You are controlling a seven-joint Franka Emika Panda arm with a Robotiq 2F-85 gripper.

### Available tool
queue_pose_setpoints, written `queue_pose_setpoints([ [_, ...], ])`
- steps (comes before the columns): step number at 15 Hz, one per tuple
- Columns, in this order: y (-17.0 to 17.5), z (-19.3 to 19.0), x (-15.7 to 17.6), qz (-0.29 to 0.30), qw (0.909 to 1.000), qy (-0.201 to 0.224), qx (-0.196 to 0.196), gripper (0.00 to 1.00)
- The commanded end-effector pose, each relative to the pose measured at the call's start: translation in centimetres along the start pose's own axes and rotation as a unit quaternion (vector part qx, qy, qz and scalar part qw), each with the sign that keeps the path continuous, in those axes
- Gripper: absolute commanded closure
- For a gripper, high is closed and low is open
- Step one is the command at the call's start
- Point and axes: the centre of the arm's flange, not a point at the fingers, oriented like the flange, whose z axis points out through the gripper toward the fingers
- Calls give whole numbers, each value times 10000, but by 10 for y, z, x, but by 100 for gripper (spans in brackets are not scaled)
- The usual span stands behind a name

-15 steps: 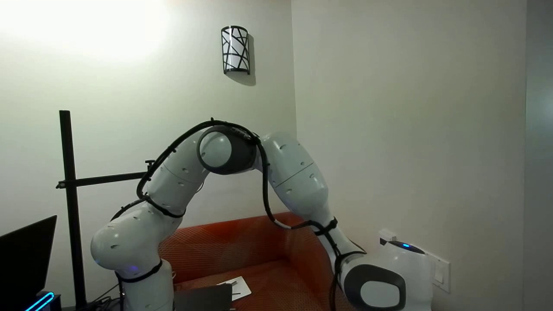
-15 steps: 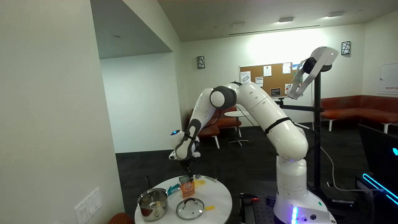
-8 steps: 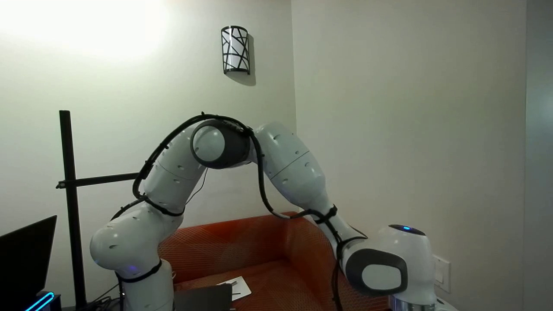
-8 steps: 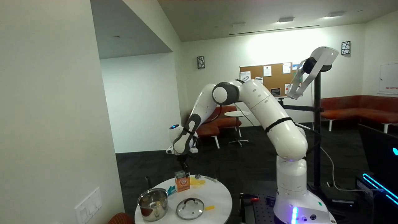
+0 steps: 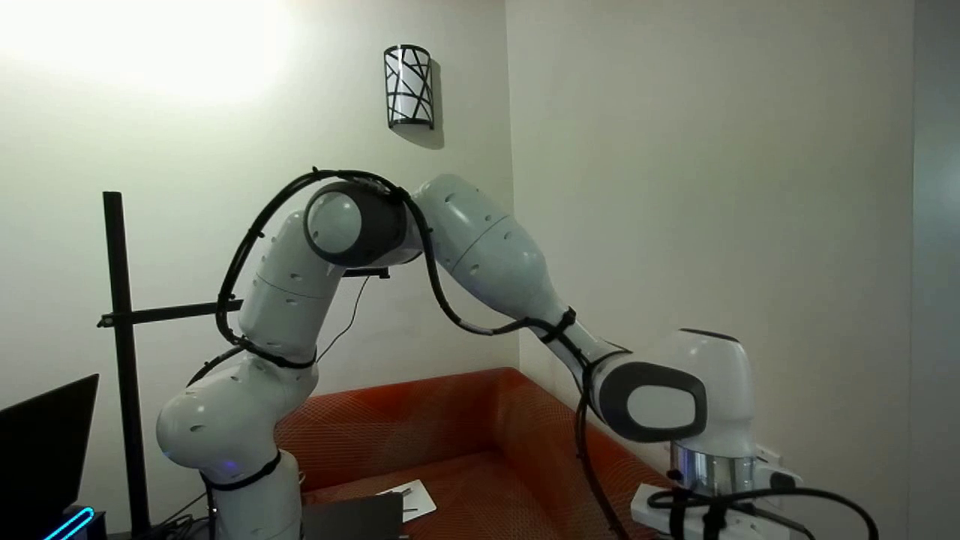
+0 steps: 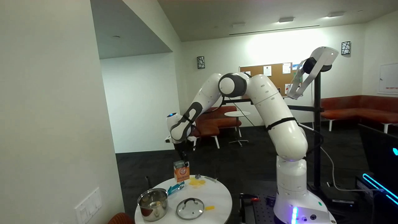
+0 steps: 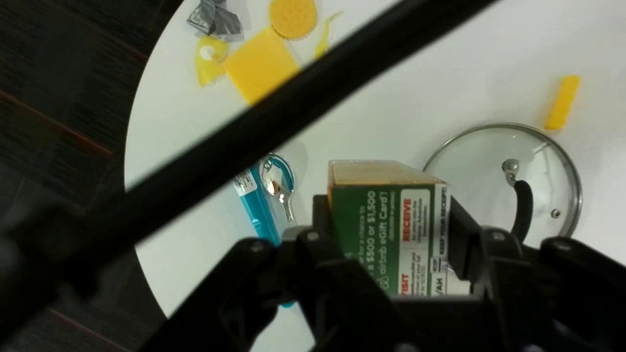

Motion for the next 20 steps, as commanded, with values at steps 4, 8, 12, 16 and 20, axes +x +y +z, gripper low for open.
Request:
queue_pose_setpoints([
  [4, -15, -82, 5, -784, 9963, -318, -153, 70],
  [8, -29, -108, 23, -1432, 9866, -627, -461, 70],
  [12, -45, -121, 46, -2002, 9733, -827, -766, 70],
  [16, -60, -125, 71, -2609, 9532, -1088, -1072, 70],
  [20, -71, -127, 91, -3153, 9259, -1482, -1465, 70],
])
